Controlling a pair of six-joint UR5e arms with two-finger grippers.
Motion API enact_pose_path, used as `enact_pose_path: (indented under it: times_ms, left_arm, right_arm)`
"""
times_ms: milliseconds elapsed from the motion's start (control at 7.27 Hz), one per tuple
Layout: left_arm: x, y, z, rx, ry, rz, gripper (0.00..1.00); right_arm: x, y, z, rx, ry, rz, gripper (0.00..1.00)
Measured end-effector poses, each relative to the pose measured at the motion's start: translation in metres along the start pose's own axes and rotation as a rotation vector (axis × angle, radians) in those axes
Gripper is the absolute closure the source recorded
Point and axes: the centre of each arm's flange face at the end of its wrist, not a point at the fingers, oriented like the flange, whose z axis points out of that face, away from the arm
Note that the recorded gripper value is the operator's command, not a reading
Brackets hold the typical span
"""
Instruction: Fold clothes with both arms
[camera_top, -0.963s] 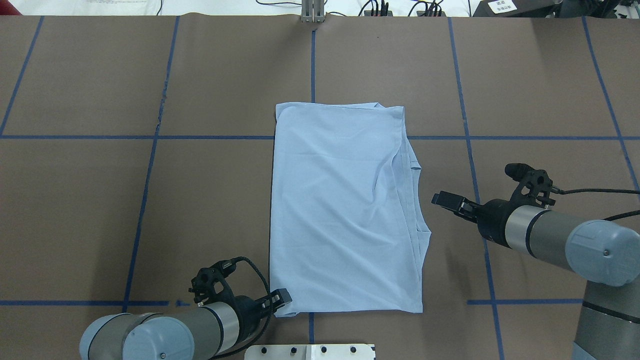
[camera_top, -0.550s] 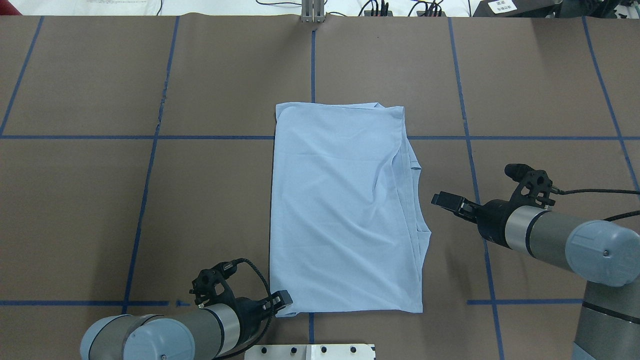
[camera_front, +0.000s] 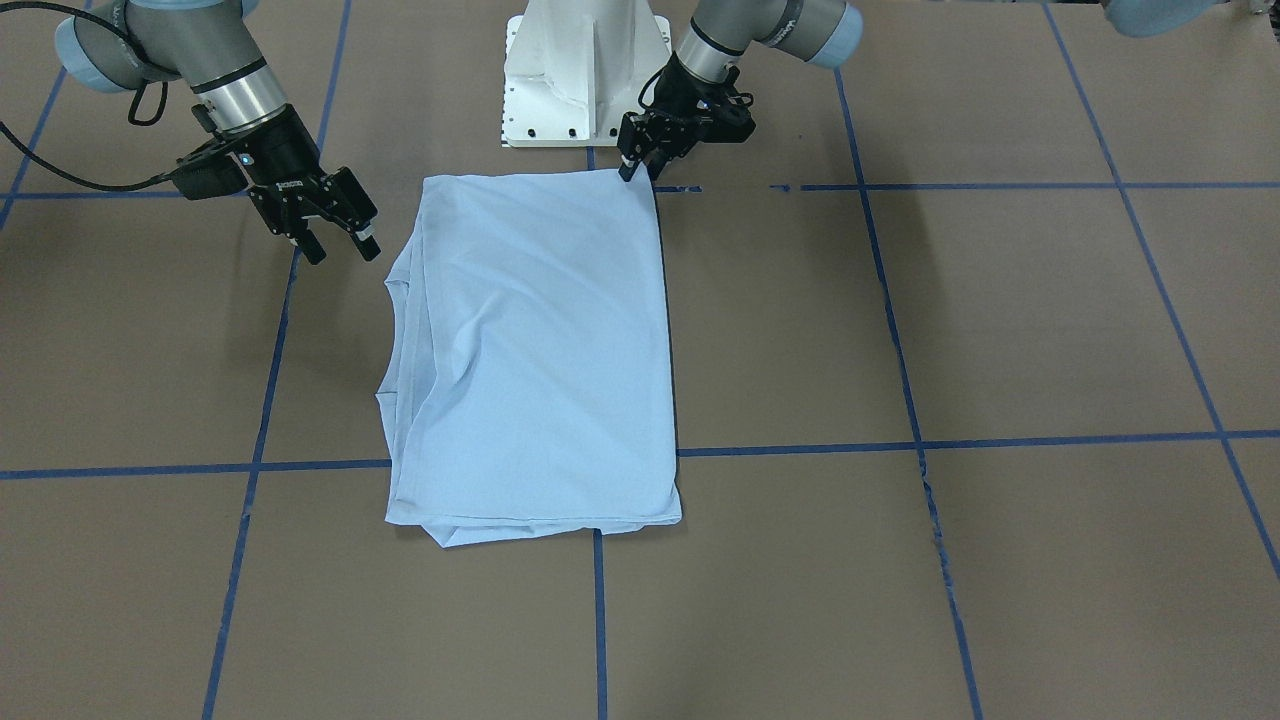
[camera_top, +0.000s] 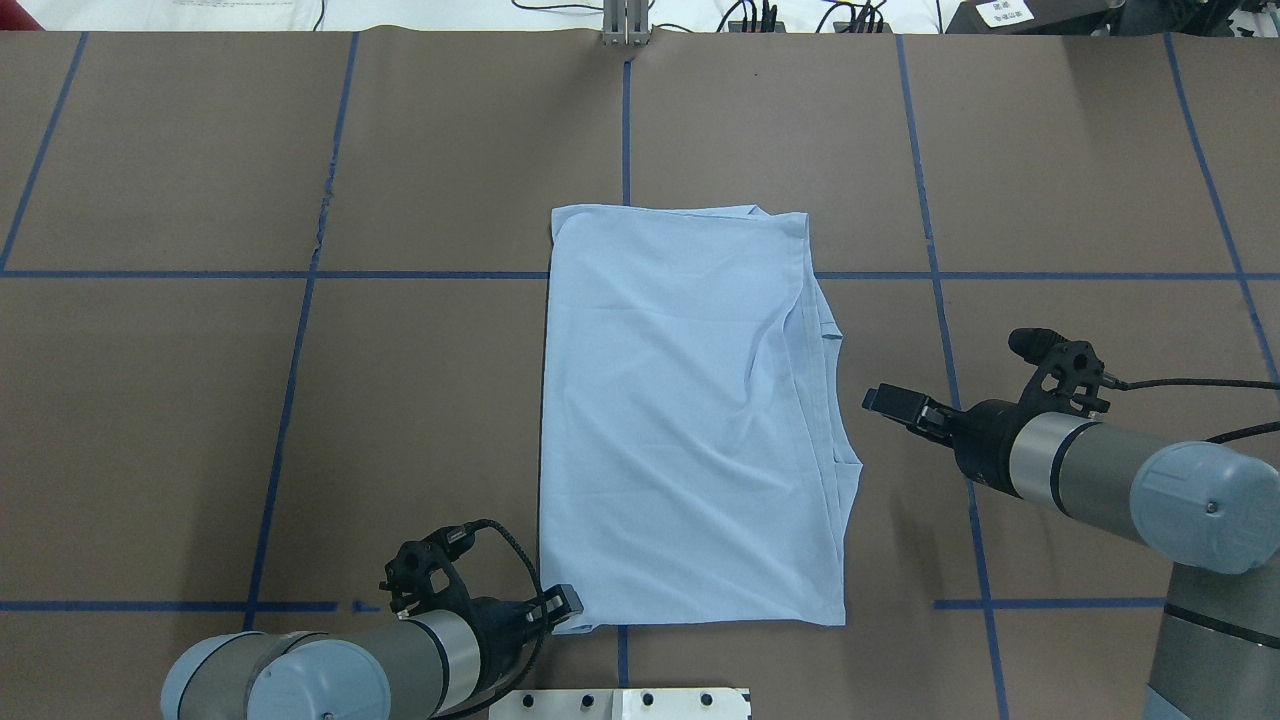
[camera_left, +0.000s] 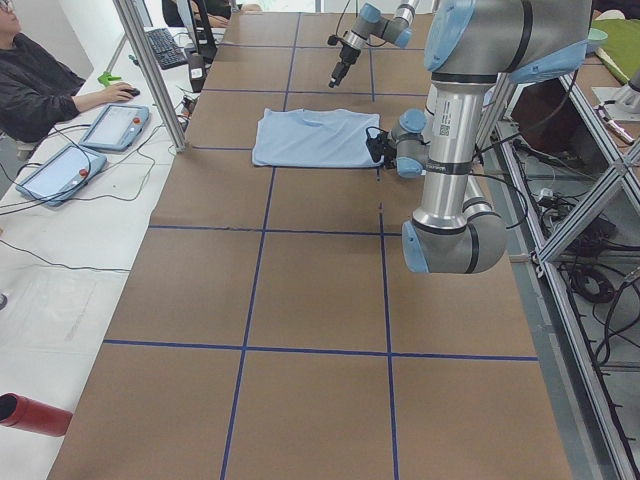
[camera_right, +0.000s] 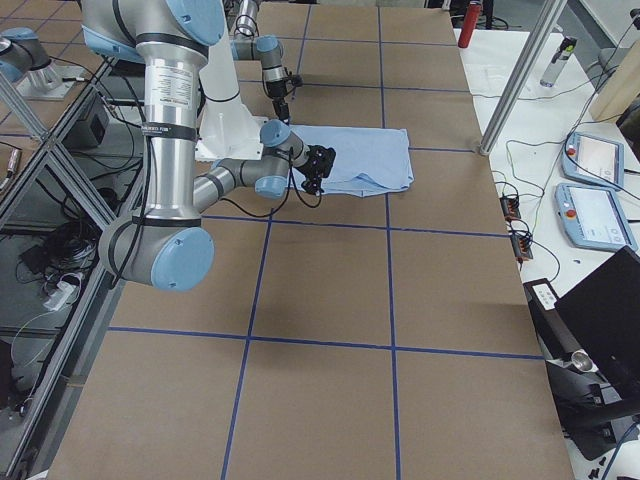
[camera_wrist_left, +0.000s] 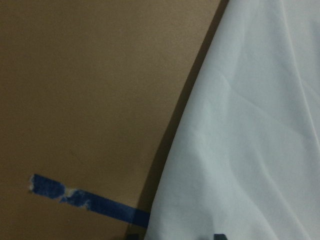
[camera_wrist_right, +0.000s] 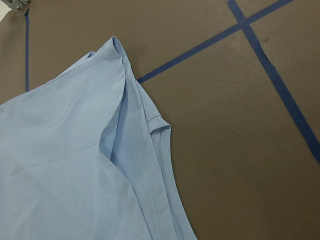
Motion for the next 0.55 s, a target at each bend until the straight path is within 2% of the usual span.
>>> enact_pose_path:
  times_ms: [550]
  left_arm:
    - [-0.0007,0.0023,0.0001,-0.004,-0.001,0.004,0.65]
  right_arm:
    - [0.0003,0.0010,0.0005,-0.003,-0.001,-0.001,0.01]
